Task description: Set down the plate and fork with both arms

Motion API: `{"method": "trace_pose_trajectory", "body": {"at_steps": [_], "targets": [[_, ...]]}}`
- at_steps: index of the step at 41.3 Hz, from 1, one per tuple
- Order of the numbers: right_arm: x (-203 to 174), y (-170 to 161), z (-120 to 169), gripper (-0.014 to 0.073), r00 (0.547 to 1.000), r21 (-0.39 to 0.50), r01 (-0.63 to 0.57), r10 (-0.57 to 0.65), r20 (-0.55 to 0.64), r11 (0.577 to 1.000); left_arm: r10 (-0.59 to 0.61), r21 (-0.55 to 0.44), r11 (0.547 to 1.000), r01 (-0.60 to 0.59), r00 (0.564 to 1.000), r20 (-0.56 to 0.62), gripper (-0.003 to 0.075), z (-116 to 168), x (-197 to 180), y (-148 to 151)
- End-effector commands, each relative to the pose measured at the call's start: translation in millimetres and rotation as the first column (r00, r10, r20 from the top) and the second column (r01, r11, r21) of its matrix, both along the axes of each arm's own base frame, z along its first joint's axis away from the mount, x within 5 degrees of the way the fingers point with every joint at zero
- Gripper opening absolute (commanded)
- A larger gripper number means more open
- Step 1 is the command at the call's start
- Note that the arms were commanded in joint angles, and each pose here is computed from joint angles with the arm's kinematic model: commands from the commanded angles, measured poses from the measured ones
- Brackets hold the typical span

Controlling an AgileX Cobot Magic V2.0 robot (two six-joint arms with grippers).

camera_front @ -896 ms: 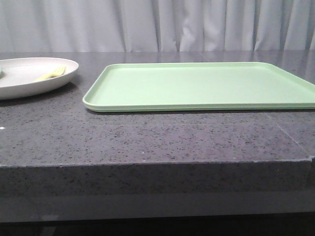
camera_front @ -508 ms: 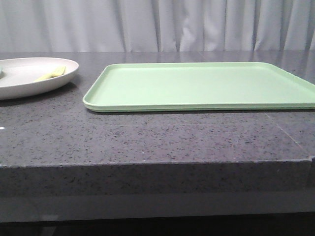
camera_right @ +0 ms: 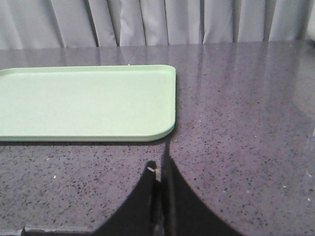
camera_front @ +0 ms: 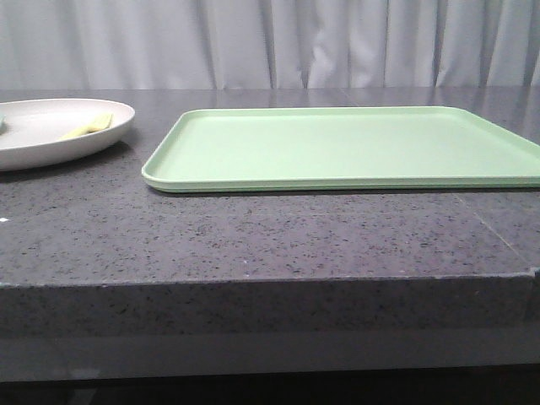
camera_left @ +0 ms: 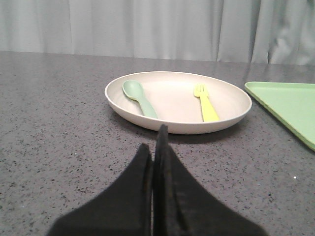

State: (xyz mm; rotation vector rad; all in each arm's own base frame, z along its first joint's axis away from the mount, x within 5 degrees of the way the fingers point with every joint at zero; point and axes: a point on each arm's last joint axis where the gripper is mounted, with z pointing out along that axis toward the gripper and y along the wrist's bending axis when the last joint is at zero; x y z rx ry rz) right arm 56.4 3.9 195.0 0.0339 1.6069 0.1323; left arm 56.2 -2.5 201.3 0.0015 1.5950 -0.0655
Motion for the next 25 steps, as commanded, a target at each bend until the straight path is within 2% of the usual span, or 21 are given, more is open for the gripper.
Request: {"method": "trace_pose_trajectory", "body": {"at_steps": [1,6,10,16,25], "targets": [[-1.7,-0.8,11.7,-0.0069,0.992,0.005,0.007,-0.007,0.123,1.0,0.005,-0.017,1.0,-0.003,0.993,0.12,-0.0018,9.7,-2.0,0.4],[-2.7,-0.8,17.7,-0.0069,0.99,0.006,0.007,-0.007,0.14,1.0,0.01,-0.04,0.999,-0.002,0.981,0.195,-0.0018,18.9,-3.4,0.8],[-6.1,-1.0,34.2,-0.0069,0.983,0.009,0.006,-0.007,0.184,1.0,0.012,-0.067,0.998,0.004,0.973,0.232,-0.0018,33.1,-6.5,1.1],[-17.5,-1.1,72.1,-0.0069,0.969,0.011,0.0,-0.002,0.246,1.0,0.004,-0.066,0.998,0.015,0.961,0.276,-0.0018,77.1,-18.4,0.7],[-29.2,-1.1,127.3,-0.0069,0.973,-0.016,-0.002,0.006,0.231,1.0,-0.015,-0.058,0.998,0.027,0.979,0.204,-0.0018,139.6,-27.0,-0.6]]}}
